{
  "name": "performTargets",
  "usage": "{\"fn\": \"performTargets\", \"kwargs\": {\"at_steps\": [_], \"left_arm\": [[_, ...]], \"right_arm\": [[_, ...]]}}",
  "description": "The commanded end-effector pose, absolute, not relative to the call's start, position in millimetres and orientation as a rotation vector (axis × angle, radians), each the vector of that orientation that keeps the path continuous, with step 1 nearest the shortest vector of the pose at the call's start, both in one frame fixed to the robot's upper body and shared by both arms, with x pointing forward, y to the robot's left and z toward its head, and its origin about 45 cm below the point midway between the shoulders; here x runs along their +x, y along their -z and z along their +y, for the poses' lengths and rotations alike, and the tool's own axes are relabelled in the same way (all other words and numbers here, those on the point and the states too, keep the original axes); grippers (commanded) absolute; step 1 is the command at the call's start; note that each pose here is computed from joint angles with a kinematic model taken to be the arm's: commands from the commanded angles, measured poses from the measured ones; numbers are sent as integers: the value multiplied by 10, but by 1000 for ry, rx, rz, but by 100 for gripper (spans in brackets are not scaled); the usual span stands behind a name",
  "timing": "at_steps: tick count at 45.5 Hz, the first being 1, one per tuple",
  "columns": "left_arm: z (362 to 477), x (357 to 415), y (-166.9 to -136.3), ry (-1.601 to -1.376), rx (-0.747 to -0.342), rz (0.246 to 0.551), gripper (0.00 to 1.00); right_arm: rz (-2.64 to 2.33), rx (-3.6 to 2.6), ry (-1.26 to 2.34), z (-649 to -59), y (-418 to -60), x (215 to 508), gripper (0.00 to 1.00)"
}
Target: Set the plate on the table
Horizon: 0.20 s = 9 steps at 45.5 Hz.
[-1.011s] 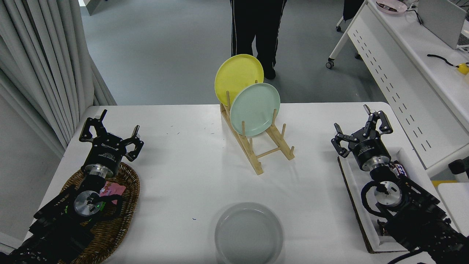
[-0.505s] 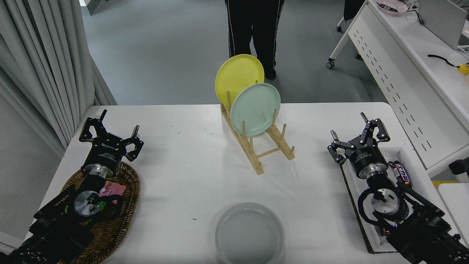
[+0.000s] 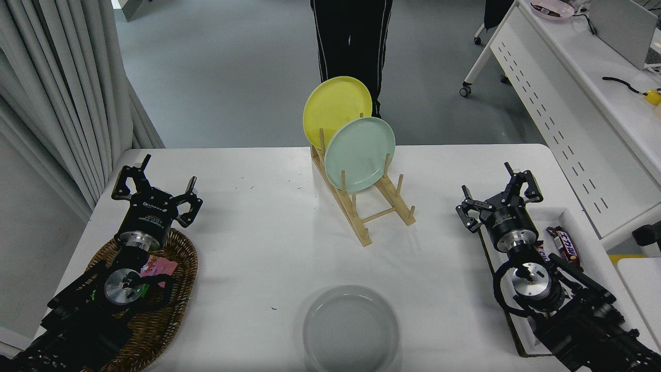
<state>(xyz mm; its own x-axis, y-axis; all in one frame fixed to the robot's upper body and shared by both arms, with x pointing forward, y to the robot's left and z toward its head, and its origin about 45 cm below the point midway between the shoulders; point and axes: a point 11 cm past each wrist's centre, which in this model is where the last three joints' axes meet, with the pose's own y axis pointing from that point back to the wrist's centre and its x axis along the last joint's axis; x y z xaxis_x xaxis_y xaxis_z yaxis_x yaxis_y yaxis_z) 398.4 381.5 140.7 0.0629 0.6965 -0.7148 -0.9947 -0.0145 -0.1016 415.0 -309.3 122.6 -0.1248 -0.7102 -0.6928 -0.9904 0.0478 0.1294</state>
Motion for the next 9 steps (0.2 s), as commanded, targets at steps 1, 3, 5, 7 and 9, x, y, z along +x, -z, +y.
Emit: {"fn": "performTargets", "kwargs": {"at_steps": [1, 3, 5, 7, 9], "left_arm": [[3816, 3985, -1408, -1451, -703, 543, 100], [3816, 3985, -1408, -1451, -703, 543, 100], [3816, 3985, -1408, -1451, -703, 543, 100], [3816, 3985, -1408, -1451, -703, 543, 100], [3816, 3985, -1408, -1451, -703, 543, 100]], "right_arm": [[1877, -1716, -833, -3056, -1230, 4152, 100], [1877, -1717, -834, -3055, -1229, 4152, 100], [1877, -1716, -833, -3056, -1230, 4152, 100], [1879, -1712, -832, -3062, -1233, 4154, 100], [1879, -1712, -831, -3065, -1237, 4158, 100]]}}
